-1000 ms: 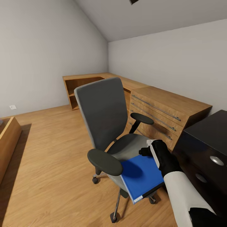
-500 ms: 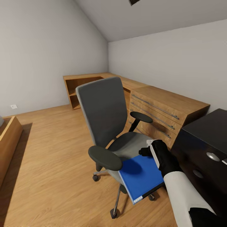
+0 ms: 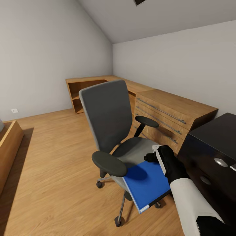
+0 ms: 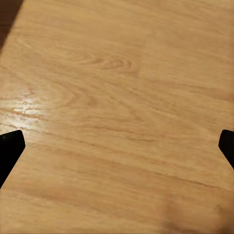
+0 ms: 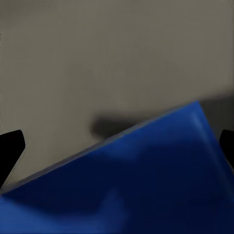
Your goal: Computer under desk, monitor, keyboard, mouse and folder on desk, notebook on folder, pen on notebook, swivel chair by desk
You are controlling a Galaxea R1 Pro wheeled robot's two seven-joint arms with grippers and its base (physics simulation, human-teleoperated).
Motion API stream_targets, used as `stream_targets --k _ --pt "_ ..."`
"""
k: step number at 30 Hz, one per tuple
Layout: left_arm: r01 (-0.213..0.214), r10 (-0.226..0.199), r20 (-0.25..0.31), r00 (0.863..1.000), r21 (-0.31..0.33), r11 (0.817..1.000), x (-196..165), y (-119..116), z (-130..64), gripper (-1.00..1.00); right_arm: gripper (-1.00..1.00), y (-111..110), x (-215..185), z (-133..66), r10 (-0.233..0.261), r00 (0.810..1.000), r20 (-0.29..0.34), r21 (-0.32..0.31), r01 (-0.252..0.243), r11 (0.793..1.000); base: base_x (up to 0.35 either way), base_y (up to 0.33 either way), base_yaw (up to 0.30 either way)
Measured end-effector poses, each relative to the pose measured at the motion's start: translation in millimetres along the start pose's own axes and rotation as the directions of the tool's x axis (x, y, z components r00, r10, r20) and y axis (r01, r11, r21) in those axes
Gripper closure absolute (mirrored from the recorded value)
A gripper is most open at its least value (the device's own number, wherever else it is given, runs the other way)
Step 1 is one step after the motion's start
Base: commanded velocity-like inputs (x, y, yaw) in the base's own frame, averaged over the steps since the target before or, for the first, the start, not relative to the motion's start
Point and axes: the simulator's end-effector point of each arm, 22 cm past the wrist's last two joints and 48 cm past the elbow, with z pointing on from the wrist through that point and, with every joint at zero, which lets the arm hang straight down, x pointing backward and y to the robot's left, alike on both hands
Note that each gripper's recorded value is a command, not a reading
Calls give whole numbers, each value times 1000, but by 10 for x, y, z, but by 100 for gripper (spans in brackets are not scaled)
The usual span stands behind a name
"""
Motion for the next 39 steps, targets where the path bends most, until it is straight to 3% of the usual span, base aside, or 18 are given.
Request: stream_targets --k 18,32,39 --pt "0 0 -22 1000 -5 1000 107 23 2 -100 -100 9 -522 -166 1 979 202 -6 0 1000 0 0 0" --pt "1 -1 -23 1000 -5 1000 -69 -28 -154 -100 -100 21 -716 -348 3 977 214 -11 -1 1000 0 0 0" --pt "-1 0 -49 999 -10 1000 -56 -39 -253 -100 -100 48 -819 -462 11 977 214 -22 -7 1000 0 0 0"
